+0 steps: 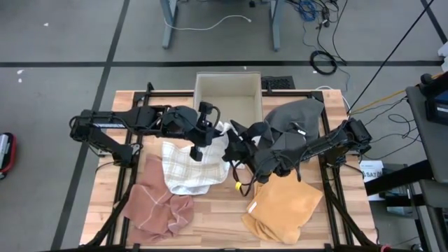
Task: Fold towel
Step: Fold the white patterned towel
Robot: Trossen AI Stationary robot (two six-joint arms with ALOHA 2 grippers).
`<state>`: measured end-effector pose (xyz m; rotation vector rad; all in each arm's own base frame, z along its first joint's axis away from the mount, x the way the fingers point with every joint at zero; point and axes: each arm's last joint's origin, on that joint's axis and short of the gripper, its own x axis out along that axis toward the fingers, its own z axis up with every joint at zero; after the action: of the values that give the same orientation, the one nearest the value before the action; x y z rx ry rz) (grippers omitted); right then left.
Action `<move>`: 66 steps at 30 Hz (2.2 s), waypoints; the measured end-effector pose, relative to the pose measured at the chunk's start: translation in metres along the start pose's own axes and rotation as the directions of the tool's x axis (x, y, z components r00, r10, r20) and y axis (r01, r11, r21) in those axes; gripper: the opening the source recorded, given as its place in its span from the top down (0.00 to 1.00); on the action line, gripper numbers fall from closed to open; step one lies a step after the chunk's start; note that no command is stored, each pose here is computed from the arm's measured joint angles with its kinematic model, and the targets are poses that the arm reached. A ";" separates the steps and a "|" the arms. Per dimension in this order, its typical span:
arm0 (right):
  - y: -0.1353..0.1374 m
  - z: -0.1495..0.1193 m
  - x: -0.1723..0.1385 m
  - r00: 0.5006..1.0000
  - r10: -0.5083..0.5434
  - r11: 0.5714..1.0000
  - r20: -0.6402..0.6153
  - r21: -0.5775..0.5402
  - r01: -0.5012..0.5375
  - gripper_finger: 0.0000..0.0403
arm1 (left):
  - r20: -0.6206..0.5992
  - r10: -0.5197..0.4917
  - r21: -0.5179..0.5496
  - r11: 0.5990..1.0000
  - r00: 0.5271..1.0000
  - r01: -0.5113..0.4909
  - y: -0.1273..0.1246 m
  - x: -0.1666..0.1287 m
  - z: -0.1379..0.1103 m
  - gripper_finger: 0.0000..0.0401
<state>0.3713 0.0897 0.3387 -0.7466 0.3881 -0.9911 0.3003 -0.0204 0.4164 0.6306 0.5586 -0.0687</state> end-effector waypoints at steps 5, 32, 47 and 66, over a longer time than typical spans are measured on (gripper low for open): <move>0.003 -0.003 -0.003 0.999 -0.023 0.998 -0.048 -0.058 0.020 0.72 | -0.027 -0.015 -0.011 1.000 1.000 0.014 -0.001 -0.002 -0.003 1.00; 0.037 -0.062 0.007 0.958 0.213 0.974 -0.194 0.123 -0.192 0.72 | 0.037 0.095 -0.025 0.995 0.995 -0.094 -0.002 -0.066 0.000 1.00; 0.070 -0.092 -0.004 0.909 0.278 0.960 -0.311 0.124 -0.251 0.72 | 0.013 0.139 -0.005 0.990 0.990 -0.139 0.000 -0.066 0.000 1.00; 0.133 -0.118 -0.021 0.859 0.364 0.931 -0.360 0.128 -0.341 0.72 | 0.017 0.145 -0.015 0.989 0.989 -0.145 0.000 -0.066 0.000 1.00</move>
<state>0.3698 0.1063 0.1610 -0.4020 0.8014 -0.7882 0.2446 -0.0273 0.4505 0.6553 0.4940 0.0661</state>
